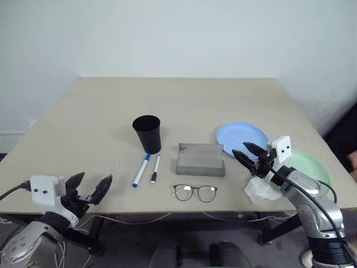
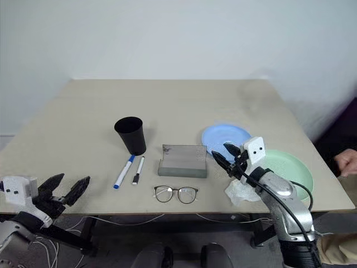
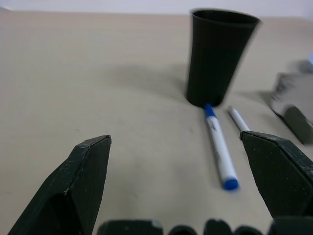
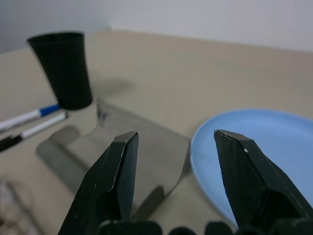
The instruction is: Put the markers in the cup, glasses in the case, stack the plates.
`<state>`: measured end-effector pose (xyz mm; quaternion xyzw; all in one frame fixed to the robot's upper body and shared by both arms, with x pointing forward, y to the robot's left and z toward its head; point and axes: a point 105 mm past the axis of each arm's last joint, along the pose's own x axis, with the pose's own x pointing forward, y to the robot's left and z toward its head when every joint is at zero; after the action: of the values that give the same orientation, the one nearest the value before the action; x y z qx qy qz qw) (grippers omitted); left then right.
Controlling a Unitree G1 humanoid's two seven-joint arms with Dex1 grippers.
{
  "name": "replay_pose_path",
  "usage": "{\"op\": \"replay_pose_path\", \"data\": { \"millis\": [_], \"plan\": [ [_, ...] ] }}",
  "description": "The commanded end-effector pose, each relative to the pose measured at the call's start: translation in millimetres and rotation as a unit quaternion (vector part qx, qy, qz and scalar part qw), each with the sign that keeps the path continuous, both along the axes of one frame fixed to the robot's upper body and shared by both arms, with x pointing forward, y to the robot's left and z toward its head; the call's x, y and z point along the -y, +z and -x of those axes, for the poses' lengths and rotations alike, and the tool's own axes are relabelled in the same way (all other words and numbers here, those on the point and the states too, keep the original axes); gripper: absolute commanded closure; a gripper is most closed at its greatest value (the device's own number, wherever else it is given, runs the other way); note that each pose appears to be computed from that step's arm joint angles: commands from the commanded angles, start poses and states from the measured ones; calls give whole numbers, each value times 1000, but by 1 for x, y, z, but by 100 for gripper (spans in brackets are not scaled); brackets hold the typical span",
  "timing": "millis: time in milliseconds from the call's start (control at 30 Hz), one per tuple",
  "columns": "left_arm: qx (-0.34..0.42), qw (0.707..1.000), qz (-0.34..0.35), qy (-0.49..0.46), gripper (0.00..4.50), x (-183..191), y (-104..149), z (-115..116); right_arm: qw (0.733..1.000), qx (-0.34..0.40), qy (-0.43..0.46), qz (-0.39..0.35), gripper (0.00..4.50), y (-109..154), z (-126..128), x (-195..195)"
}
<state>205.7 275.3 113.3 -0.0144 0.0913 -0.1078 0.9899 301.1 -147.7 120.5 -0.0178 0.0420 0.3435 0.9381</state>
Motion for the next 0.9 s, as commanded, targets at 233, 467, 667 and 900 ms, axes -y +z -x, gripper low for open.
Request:
{"op": "replay_pose_path", "data": {
  "millis": [233,467,667,900],
  "plan": [
    [14,993,-42,-111,0,9,17,-2,998,-12,55,7,185,14,10,14],
    [11,988,-47,-149,0,15,16,-16,998,3,43,35,185,19,6,36],
    [9,982,-44,-185,0,25,17,-27,996,-11,56,64,185,19,8,48],
    [-8,976,-58,-208,0,27,14,-26,994,-35,64,81,185,20,8,52]
  ]
}}
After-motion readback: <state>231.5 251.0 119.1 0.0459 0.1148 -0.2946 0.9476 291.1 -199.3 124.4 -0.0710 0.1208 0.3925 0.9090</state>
